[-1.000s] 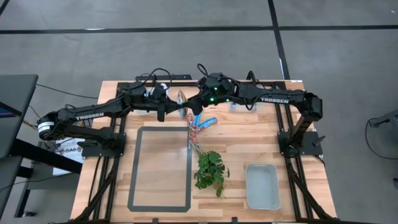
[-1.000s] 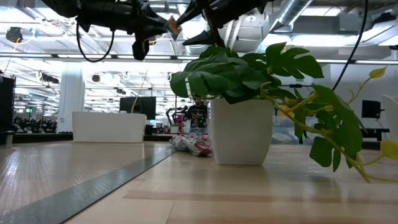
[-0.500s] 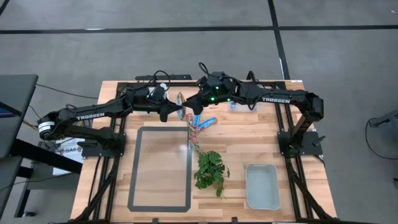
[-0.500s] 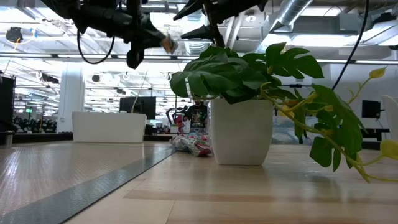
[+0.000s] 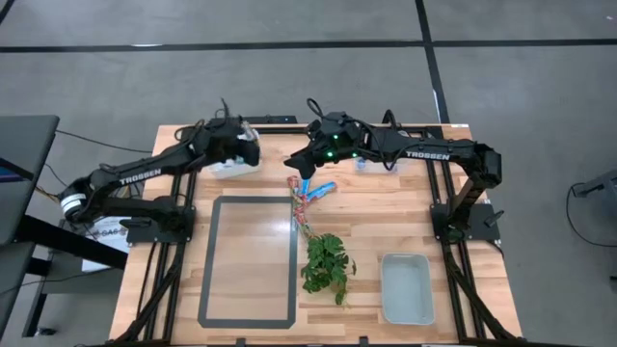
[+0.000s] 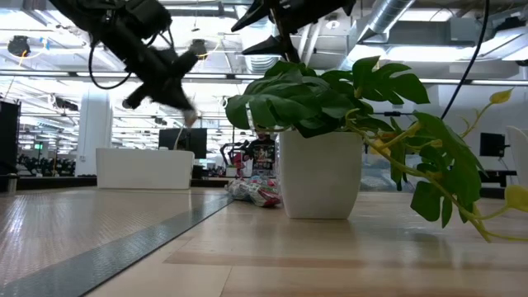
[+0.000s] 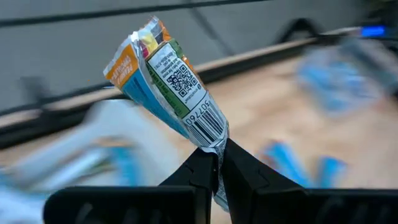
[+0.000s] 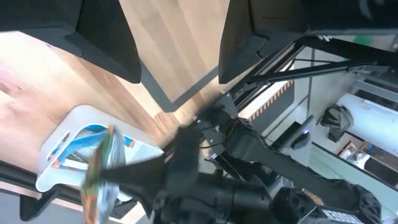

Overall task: Pick and place Granola Bars by type
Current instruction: Put the yellow granola bar into the white bin

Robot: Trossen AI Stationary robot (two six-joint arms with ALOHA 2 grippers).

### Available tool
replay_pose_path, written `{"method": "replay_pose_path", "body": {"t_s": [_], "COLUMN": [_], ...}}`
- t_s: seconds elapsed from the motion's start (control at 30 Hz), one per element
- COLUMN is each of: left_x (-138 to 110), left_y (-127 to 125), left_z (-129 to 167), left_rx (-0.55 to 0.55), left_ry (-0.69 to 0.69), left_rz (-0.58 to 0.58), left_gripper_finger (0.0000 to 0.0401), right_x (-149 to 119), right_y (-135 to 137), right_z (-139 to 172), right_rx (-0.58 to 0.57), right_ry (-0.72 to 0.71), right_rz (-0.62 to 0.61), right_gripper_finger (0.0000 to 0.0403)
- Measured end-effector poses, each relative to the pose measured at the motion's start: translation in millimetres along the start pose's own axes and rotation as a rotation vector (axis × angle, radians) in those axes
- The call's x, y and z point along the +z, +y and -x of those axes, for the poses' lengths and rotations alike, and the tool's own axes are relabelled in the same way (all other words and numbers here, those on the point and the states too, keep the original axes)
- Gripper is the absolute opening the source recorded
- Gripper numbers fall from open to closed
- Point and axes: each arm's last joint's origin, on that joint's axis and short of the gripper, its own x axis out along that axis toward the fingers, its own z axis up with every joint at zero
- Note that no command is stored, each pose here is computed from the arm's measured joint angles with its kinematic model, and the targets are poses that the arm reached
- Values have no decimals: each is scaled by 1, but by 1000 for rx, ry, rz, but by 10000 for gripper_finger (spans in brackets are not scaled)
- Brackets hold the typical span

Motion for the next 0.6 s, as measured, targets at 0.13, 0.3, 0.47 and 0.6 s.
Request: {"method": "replay_pose_path", "body": {"t_s": [0.13, 0.3, 0.47, 0.6], "left_x": [0, -1, -5, -6], "left_y": [16, 28, 37, 41], "left_z": [-1, -1, 0, 1], "left_rx": [164, 241, 287, 308], "left_ry": [7, 53, 115, 146], "left_rz": [-45, -91, -113, -126], "left_gripper_finger": [16, 17, 40, 79], "right_x": [0, 0, -1, -1], "right_y": [0, 0, -1, -1], "right_z": [0, 0, 0, 0], "right_rx": [-3, -4, -4, -4], "right_ry": [2, 2, 3, 3], "right_rz": [-1, -1, -1, -1], "right_gripper_finger": [207, 203, 198, 196]}}
